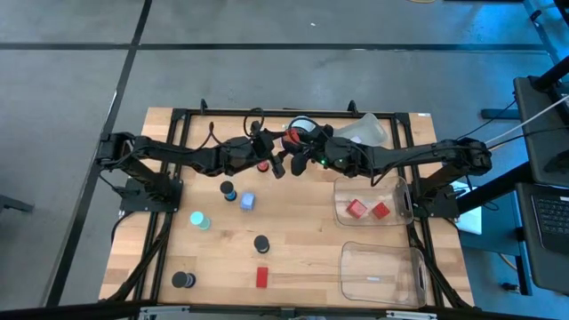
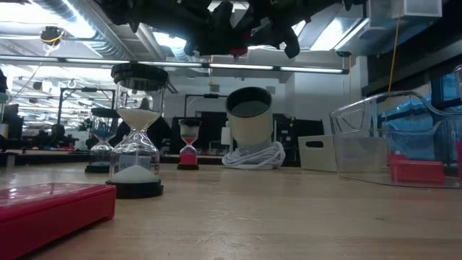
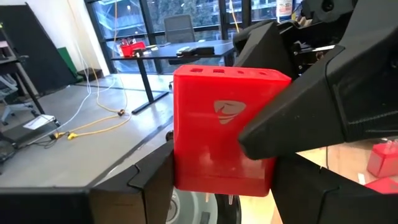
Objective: Pick & Place Office items
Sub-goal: Put the red charger adapter into the top transparent bin
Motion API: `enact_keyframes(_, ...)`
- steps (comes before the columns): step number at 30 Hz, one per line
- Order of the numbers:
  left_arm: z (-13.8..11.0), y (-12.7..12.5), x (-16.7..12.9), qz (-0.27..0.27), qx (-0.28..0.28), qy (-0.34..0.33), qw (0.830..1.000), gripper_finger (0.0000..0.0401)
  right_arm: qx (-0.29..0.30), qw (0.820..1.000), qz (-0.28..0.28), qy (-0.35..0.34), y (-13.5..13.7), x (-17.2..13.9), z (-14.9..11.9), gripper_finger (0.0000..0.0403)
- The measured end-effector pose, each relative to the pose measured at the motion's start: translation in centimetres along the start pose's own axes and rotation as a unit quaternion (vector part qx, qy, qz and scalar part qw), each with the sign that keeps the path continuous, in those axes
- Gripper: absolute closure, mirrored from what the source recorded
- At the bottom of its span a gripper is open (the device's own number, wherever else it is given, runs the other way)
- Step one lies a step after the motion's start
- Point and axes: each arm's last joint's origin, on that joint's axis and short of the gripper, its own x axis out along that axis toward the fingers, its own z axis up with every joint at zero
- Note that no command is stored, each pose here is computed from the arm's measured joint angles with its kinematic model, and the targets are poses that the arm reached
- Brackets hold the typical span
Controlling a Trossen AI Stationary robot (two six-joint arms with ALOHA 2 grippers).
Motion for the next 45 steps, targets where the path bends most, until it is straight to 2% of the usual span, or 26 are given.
enact_keyframes(13, 0.05, 0.07, -0.01, 0.013, -0.003, -0.005, 1.000, 0.0181, 0.034, 0.999, 0.005, 0.001, 0.02, 0.05, 0.00, 0.0237)
enact_keyframes(36, -0.04, 0.20, -0.03, 0.044, 0.011, -0.001, 0.999, 0.0180, 0.153, 0.988, -0.004, 0.002, 0.02, 0.32, -0.31, 0.0272)
enact_keyframes(45, -0.05, 0.21, -0.02, 0.045, 0.013, 0.000, 0.999, 0.0180, 0.155, 0.988, -0.008, 0.004, -0.01, 0.31, -0.38, 0.0276)
